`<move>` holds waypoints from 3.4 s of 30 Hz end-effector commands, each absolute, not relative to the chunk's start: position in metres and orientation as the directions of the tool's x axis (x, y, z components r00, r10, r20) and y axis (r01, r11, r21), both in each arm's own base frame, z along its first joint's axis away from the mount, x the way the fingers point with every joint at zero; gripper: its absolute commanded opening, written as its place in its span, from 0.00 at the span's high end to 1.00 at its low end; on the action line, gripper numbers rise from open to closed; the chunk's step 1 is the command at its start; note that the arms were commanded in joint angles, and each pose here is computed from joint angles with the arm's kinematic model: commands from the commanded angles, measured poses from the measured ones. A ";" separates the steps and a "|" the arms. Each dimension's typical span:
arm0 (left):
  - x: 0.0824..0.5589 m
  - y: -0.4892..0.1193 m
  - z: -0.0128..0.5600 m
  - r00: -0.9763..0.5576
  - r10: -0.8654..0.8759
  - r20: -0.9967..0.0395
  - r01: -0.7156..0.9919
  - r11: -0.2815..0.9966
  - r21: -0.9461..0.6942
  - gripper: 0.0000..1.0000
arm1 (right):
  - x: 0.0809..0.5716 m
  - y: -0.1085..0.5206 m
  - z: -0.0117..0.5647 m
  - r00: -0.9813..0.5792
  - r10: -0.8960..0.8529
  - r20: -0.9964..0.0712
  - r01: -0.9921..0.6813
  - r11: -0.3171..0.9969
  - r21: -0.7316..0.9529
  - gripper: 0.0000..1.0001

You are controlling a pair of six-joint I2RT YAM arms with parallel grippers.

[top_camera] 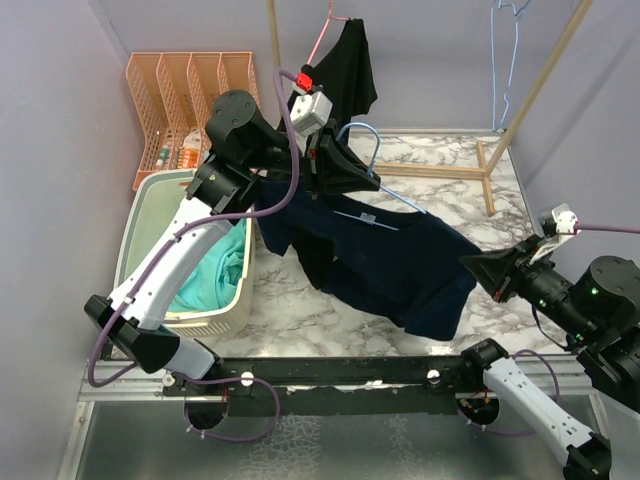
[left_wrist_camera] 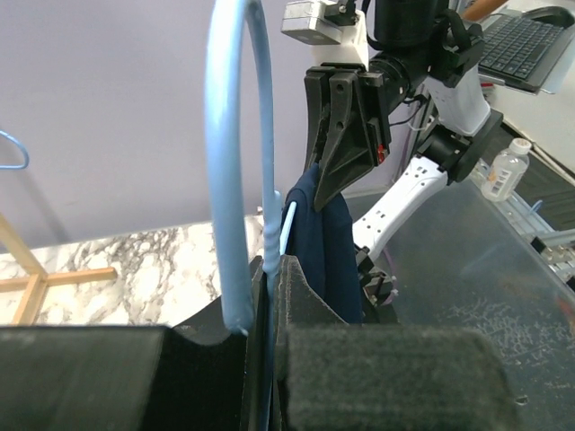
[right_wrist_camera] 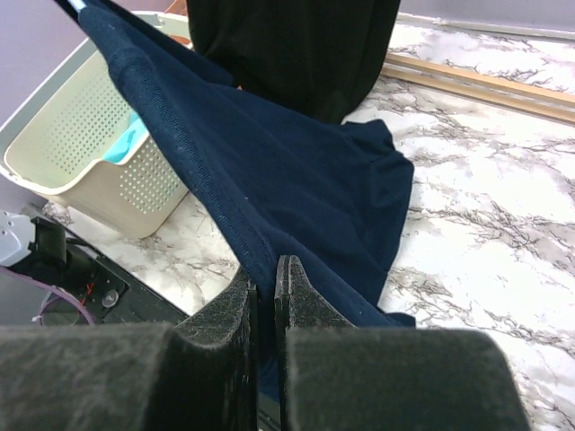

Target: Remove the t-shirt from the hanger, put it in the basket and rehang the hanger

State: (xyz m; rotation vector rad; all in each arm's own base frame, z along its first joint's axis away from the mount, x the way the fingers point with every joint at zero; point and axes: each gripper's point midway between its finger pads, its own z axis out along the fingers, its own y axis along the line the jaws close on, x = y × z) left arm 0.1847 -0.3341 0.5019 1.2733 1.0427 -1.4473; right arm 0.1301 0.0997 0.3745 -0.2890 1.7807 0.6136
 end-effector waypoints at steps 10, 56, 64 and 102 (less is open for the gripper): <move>0.205 -0.284 0.557 0.138 -0.212 -0.968 0.989 0.088 0.121 1.00 | 0.139 0.042 0.357 -0.313 0.165 -0.935 -0.171 0.959 0.226 0.99; 0.158 -0.346 0.449 -0.178 -0.064 -0.982 0.935 -0.323 -0.148 1.00 | 0.142 0.162 0.432 -0.197 -0.002 -0.980 -0.786 0.598 0.157 0.50; 0.158 -0.359 0.450 -0.190 -0.054 -0.980 0.924 -0.348 -0.160 1.00 | 0.141 0.171 0.415 -0.243 -0.041 -0.969 -0.815 0.551 0.181 0.50; 0.228 -0.303 0.423 -0.103 -0.100 -0.990 0.897 0.420 -0.135 0.25 | 0.188 0.091 0.396 -0.295 0.107 -0.950 -0.339 0.917 0.209 0.99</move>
